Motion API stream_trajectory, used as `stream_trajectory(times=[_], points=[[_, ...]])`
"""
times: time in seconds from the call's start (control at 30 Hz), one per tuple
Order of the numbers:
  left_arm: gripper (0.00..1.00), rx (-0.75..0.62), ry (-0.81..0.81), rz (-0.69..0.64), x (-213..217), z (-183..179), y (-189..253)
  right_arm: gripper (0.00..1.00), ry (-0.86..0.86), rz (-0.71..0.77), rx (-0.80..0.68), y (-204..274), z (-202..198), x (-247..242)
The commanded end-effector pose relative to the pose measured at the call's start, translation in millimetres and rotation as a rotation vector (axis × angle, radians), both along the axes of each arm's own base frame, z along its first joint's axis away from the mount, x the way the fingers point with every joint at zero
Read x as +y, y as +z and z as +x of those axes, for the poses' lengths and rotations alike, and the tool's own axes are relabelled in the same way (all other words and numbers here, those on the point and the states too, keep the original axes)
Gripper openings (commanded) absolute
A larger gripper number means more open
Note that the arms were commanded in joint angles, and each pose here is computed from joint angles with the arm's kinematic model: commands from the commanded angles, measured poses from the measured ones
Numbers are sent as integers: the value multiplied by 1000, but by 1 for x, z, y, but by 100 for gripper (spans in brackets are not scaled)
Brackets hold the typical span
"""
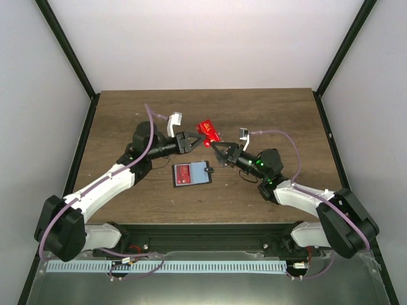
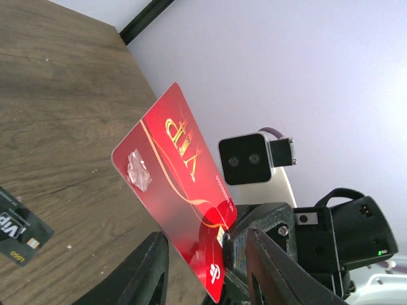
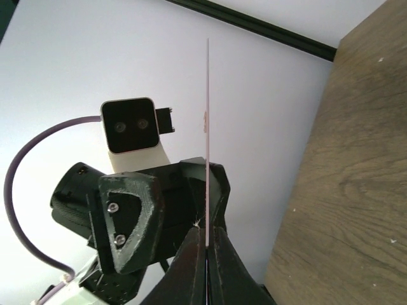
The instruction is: Put the credit cards into the card holder
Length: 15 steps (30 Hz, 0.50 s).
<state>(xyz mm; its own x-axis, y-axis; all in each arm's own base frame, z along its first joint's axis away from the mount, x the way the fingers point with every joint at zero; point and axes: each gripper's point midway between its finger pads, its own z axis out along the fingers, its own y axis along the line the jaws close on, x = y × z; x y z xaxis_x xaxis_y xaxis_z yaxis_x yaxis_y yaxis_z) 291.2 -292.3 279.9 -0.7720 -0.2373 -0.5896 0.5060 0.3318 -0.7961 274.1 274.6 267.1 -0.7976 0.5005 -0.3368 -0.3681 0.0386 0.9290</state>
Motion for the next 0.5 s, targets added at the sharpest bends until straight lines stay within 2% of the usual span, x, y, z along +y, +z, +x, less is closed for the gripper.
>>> stream_trajectory(times=[0.0, 0.17, 0.37, 0.47], points=[[34, -39, -16, -54, -3, 2, 14, 1, 24, 68, -82, 30, -5, -2], [28, -29, -24, -84, -4, 0, 14, 1, 29, 73, -73, 29, -6, -2], [12, -36, -23, -116, -3, -1, 19, 1, 44, 77, -69, 29, -9, -2], [7, -29, -25, -126, -4, 0, 19, 1, 55, 77, -64, 26, -12, -2]])
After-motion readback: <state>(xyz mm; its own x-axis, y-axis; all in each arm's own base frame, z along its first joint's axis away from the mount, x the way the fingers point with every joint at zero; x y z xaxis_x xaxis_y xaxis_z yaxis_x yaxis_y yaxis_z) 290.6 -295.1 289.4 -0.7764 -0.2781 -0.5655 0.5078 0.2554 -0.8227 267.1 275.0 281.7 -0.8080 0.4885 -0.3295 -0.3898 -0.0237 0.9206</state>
